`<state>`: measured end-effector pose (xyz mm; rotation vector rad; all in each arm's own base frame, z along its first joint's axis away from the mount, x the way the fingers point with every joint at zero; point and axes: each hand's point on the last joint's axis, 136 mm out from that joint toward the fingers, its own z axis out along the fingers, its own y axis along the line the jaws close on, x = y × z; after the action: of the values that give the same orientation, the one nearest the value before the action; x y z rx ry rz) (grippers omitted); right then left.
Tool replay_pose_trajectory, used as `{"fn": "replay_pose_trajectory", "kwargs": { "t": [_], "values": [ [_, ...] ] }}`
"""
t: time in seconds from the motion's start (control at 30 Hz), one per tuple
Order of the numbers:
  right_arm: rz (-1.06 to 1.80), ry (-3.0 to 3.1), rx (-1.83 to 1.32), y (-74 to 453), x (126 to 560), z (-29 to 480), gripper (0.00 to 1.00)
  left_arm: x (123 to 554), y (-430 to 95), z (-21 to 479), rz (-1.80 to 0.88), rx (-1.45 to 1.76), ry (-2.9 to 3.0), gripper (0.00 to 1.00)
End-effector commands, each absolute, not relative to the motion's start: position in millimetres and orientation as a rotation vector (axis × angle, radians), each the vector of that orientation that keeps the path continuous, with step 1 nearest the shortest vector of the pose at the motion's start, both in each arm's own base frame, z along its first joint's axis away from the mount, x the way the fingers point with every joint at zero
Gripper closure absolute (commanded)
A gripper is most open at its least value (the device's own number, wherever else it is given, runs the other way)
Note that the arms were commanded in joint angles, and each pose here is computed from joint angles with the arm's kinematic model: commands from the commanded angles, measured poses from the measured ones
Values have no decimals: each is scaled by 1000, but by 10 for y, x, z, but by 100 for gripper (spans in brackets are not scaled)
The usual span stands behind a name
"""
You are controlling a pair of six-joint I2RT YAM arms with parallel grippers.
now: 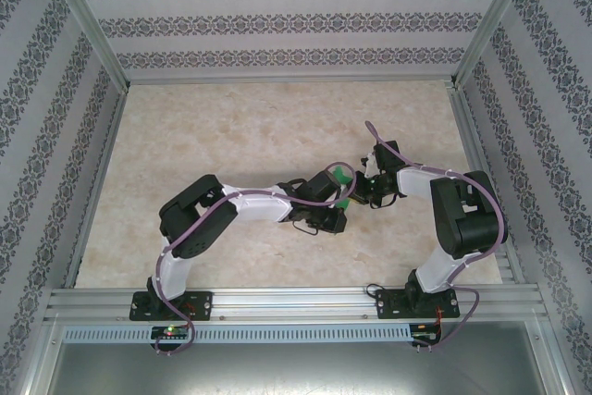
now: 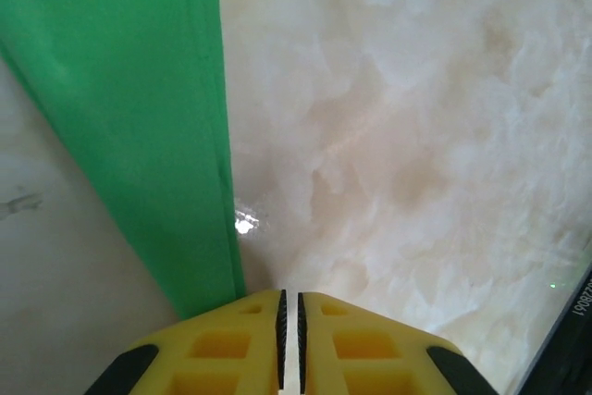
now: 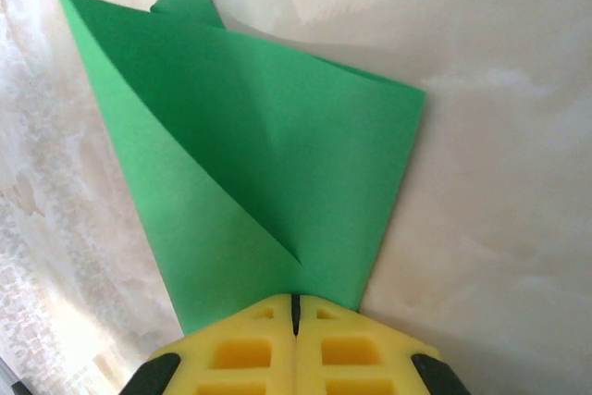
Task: Fold a paper plane with a square sheet of paper (pick it up from the middle)
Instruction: Fold the wing for the fifth time at the center of the table.
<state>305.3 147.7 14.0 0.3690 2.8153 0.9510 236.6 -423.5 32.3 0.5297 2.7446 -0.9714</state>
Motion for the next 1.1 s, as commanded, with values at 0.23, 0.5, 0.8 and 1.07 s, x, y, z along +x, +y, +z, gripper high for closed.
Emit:
{"fn": "replay_pose_trajectory", "kwargs": {
  "t": [0.23,0.5,0.8,1.07],
  "values": [
    [770,2910,445,1286,2848,-141,94,2482,-3929,498,-819,390,2726,84],
    [777,2904,444,1288,2849,-135,94,2446,-4035,294,-852,401,2769,86],
    [776,2905,451,1285,2847,-139,95,2400,-4127,243,-867,454,2782,89],
    [772,2904,454,1281,2849,-140,95,2404,-4180,302,-883,474,2763,89]
  ]
}}
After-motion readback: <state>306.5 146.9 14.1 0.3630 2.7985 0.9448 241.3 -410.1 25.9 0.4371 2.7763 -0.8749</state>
